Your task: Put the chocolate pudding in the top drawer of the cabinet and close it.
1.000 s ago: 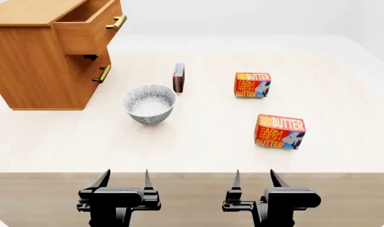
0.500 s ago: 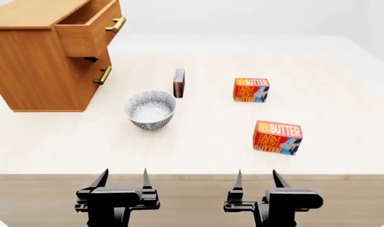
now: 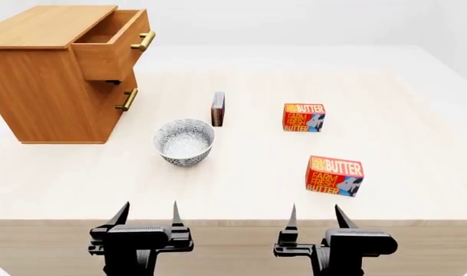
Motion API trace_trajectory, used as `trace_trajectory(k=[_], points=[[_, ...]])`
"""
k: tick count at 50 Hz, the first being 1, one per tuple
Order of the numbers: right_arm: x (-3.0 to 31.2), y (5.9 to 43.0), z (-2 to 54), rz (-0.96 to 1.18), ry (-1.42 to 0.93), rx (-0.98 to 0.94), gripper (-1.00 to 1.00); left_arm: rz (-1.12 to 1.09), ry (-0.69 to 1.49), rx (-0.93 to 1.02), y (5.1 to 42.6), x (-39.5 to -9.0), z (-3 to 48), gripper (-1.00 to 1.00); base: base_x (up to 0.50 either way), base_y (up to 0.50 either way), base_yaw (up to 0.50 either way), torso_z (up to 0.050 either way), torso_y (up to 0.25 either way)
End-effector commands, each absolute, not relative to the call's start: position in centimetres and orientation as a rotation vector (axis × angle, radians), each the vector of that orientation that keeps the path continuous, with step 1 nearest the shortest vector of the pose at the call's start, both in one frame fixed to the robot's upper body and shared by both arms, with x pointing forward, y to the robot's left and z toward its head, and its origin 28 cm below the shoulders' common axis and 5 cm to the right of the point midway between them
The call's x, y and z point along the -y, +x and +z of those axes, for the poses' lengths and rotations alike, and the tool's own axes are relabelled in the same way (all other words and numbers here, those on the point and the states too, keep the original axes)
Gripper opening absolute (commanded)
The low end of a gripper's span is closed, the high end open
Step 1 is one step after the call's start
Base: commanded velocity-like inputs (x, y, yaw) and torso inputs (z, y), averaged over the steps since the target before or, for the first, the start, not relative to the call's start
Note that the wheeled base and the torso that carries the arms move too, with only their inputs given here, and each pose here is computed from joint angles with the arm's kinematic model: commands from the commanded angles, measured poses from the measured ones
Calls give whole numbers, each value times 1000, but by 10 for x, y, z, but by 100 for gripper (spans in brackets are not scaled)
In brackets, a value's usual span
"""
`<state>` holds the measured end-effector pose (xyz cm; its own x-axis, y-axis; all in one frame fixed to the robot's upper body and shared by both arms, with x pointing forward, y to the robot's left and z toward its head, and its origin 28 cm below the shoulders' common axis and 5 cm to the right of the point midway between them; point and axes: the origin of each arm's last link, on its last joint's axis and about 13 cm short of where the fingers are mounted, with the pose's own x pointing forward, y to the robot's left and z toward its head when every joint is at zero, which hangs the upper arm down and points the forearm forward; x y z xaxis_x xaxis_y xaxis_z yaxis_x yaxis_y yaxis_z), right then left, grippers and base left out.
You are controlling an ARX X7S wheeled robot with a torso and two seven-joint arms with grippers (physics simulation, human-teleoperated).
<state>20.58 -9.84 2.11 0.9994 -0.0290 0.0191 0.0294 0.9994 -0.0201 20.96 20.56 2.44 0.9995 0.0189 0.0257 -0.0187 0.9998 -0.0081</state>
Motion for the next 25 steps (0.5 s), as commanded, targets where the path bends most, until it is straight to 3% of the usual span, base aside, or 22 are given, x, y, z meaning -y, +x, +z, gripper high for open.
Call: trace_trajectory(k=[1, 25], points=[[100, 204, 27, -36, -26, 35, 100, 19, -3, 30, 211, -207, 29, 100, 0, 0, 0, 50, 0], [120, 196, 138, -54, -152, 196, 100, 3, 75, 198, 230, -230, 146, 100, 0, 0, 0, 50, 0]])
